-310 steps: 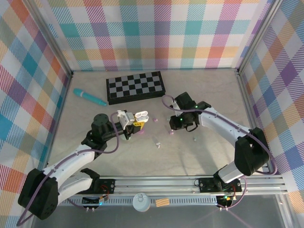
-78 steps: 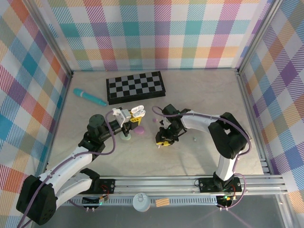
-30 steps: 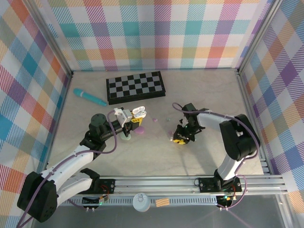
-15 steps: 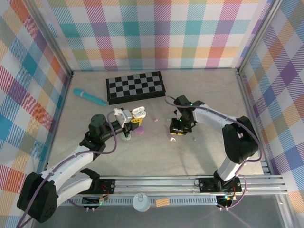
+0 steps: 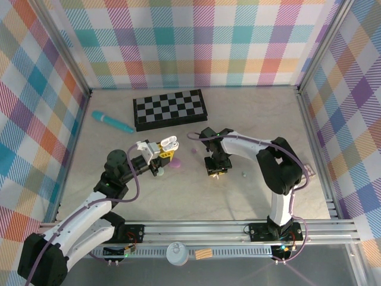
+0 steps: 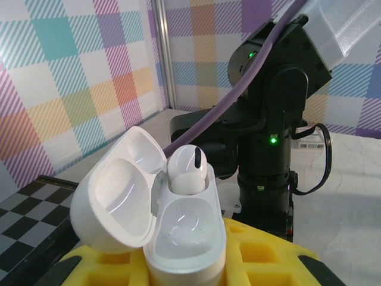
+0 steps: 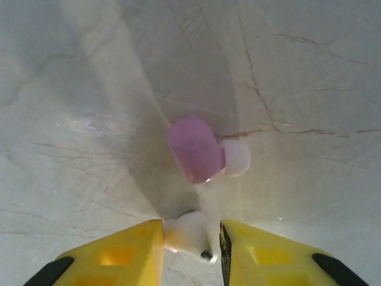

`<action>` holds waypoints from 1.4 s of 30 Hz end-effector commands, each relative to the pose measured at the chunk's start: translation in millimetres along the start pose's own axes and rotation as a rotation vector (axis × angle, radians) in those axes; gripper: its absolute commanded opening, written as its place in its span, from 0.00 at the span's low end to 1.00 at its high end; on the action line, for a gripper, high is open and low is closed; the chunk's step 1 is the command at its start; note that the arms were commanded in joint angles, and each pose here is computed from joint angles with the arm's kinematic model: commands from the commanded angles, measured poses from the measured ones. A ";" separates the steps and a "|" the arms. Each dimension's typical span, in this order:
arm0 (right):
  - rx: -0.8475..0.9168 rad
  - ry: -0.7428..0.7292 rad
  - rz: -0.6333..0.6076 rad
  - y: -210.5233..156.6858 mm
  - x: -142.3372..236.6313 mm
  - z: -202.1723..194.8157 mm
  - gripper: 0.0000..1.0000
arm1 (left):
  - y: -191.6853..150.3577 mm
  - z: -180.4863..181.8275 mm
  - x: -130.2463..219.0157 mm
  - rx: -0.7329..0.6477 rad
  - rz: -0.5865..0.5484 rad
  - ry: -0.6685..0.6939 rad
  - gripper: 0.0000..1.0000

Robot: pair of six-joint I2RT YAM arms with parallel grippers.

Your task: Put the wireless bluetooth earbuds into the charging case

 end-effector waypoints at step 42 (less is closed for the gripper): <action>-0.087 -0.290 -0.032 -17.4 29.0 -94.7 0.23 | 0.0 4.3 -8.7 -0.017 -0.002 -0.017 0.02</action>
Point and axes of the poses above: each hand's point on the last joint's axis, 136 mm out from that joint toward the fingers, its own x axis back along the fingers, its own z axis along the line the jaws close on, y = z × x, the point moved 1 cm from there along x, back along the fingers, and after that the axes turned 4 degrees about x, right-handed, at the moved point
